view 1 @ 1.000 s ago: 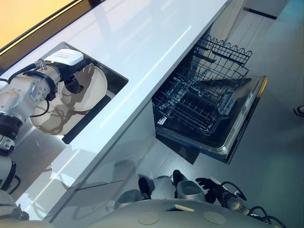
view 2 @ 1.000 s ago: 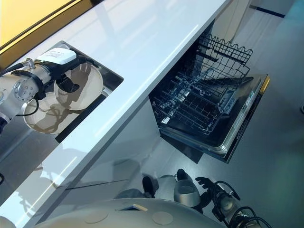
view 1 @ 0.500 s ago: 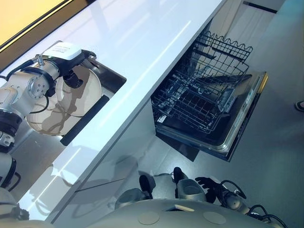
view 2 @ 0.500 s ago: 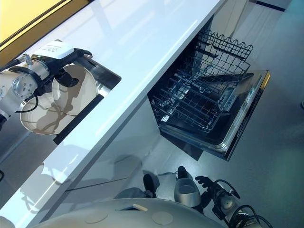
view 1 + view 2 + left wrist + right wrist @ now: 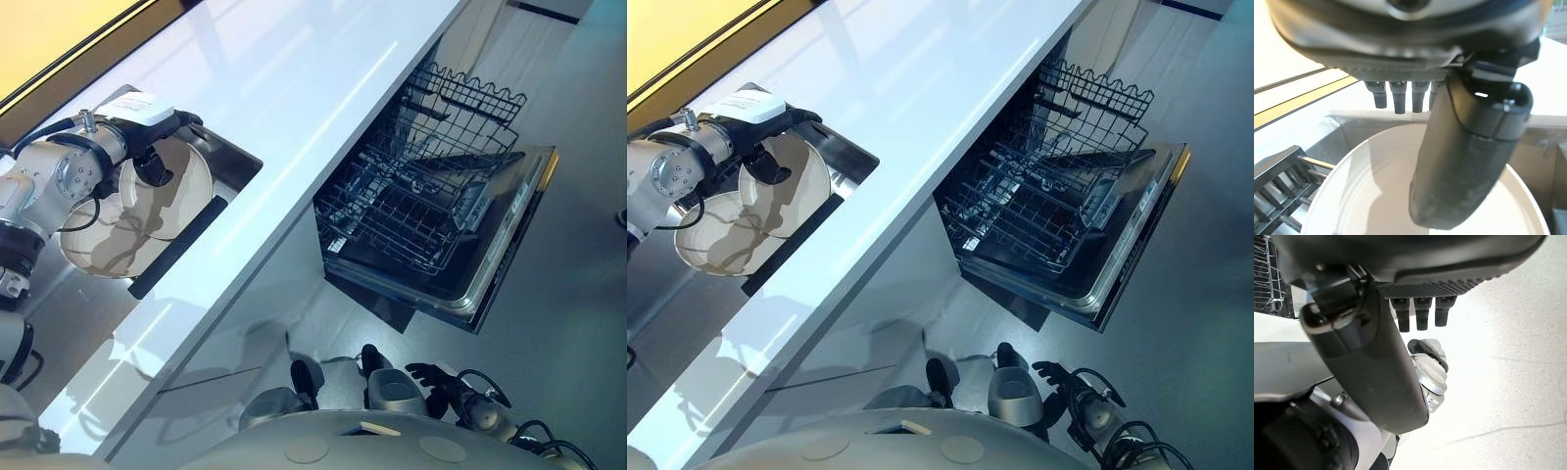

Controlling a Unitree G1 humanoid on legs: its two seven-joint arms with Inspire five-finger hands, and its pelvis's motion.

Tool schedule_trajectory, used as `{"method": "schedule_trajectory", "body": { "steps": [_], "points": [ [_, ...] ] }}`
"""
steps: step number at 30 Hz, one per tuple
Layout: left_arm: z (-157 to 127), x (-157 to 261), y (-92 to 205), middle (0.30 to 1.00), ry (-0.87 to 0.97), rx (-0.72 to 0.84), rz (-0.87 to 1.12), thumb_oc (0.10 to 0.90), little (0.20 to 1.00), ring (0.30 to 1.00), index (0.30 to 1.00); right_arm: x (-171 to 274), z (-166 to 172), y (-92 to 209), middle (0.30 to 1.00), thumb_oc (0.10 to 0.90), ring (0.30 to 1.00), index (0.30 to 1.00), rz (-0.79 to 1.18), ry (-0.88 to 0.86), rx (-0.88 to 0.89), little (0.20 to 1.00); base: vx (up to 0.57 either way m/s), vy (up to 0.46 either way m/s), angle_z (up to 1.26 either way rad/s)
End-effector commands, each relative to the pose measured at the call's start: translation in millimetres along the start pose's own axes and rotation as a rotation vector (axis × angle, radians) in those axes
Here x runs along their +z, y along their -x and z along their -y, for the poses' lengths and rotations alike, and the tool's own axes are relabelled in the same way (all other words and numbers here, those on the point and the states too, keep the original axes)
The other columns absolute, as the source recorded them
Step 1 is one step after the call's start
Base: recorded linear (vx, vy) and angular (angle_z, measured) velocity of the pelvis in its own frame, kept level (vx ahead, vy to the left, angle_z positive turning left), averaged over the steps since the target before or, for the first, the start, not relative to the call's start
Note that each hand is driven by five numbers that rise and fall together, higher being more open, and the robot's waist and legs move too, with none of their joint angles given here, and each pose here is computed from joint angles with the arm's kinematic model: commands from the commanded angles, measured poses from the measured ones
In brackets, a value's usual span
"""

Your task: Pick up plates and place into dishwasher.

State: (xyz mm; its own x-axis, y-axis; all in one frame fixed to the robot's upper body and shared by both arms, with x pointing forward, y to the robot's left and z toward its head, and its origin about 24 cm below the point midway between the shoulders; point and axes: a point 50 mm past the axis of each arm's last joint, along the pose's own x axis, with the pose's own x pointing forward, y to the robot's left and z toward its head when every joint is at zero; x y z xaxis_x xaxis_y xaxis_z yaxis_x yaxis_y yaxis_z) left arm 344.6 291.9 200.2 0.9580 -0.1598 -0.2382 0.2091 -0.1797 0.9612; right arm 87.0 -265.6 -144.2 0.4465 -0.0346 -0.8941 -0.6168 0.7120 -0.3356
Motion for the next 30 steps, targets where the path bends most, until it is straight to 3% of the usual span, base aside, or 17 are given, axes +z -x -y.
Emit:
{"method": "schedule_trajectory", "body": {
  "steps": [1, 13, 21, 26, 27, 28, 30],
  "points": [
    [-52, 2, 5, 0.455, -0.094, 0.06, 0.018, 0.281, 0.381, 0.455, 0.455, -2, 26, 5, 0.9, 0.8, 0.9, 0.9, 0.023, 0.024, -0.061, 0.9, 0.0, 0.0, 0.0],
    [-64, 14, 1, 0.392, -0.165, 0.083, 0.048, 0.207, 0.307, 0.392, 0.392, 2, 31, 3, 0.9, 0.8, 0.9, 0.9, 0.03, 0.021, -0.074, 0.9, -0.01, 0.0, 0.0],
    [-59, 13, 1, 0.411, -0.175, 0.075, 0.053, 0.229, 0.329, 0.411, 0.411, 2, 31, 3, 0.9, 0.8, 0.9, 0.9, 0.029, 0.025, -0.075, 0.9, 0.0, 0.0, 0.0],
    [-62, 10, 4, 0.356, -0.188, 0.125, 0.036, 0.166, 0.266, 0.356, 0.356, 5, 34, 3, 0.9, 0.8, 0.9, 0.9, 0.051, 0.021, -0.1, 0.9, 0.0, 0.0, 0.0],
    [-66, 10, 5, 0.352, -0.182, 0.147, 0.033, 0.16, 0.26, 0.352, 0.352, 8, 35, 3, 0.9, 0.8, 0.9, 0.9, 0.08, 0.006, -0.117, 0.9, 0.0, 0.0, 0.0],
    [-67, 9, 6, 0.3, -0.167, 0.164, 0.032, 0.1, 0.2, 0.3, 0.3, 13, 38, 4, 0.9, 0.8, 0.9, 0.9, 0.113, -0.013, -0.137, 0.9, 0.0, 0.0, 0.0],
    [-72, 8, 8, 0.3, -0.124, 0.204, 0.023, 0.1, 0.2, 0.3, 0.3, 34, 52, 5, 0.9, 0.8, 0.9, 0.9, 0.231, -0.089, -0.163, 0.9, -0.01, -0.014, 0.02]
  ]
}}
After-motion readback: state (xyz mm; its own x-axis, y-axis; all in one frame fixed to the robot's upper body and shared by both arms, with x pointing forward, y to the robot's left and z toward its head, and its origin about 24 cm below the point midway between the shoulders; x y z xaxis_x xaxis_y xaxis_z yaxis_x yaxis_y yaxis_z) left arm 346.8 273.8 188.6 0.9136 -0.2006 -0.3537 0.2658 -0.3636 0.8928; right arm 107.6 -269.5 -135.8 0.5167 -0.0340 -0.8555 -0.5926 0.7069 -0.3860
